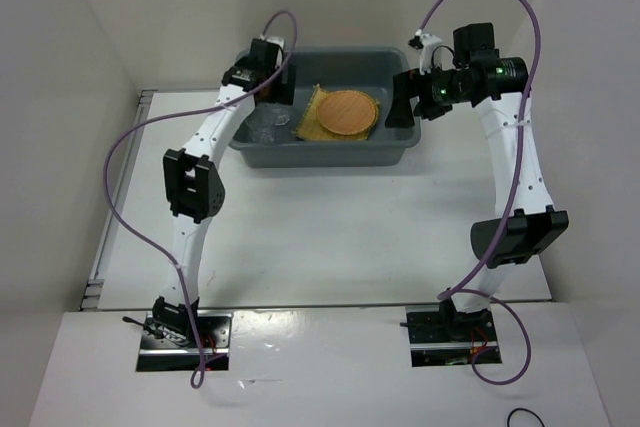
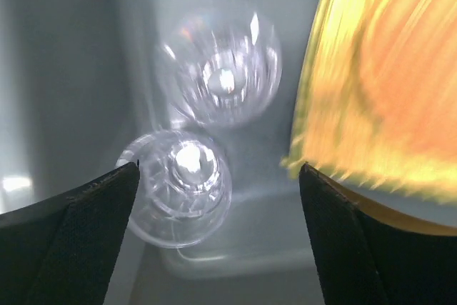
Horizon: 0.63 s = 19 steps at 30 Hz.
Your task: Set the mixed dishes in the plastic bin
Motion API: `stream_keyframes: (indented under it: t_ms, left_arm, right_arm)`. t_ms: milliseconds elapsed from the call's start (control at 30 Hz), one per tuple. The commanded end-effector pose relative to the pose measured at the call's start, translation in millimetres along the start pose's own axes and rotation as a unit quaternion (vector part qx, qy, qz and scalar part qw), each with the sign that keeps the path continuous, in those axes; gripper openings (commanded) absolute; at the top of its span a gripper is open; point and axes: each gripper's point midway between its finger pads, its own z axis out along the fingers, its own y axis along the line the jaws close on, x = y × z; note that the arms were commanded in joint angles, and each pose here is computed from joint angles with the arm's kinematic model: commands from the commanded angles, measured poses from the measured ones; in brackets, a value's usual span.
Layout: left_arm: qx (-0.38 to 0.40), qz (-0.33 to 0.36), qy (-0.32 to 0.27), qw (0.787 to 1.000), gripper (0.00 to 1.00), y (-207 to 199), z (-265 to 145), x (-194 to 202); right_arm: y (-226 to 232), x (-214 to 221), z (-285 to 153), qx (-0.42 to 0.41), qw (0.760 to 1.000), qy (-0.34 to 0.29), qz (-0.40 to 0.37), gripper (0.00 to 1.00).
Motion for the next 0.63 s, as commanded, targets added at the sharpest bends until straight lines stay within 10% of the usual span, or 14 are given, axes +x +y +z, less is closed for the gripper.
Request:
stream_keyframes:
  t_ms: [0,167,367,600]
  left_arm:
    - [-0.023,-0.102,-0.175,0.979,1.00,12.4,-122.4,-121.4]
    - [0.009,-0.173,-0.239,0.956,1.00,-2.3,-206.3,-151.9]
    - [-0.011,-0.159,-0.135,0.978,1.00,19.1,-206.9,-71.4]
    - [0.120,-0.221,-0.159,0.955,1.00,29.7,-244.8,-39.4]
  right_arm:
    - [-2.5,-44.9,-31.6,0.065,0.994,-0.085,-0.027,0.98]
    - [-19.3,-60.0,-52.4,0.148,0.979,-0.134,0.031,0.98]
    - [-31.2,-45.1,-84.4,0.237,0.950,-0.192,0.061,0.98]
    - [-5.2,1.2,-95.2,0.213,0.947,-0.237,0.033,0.98]
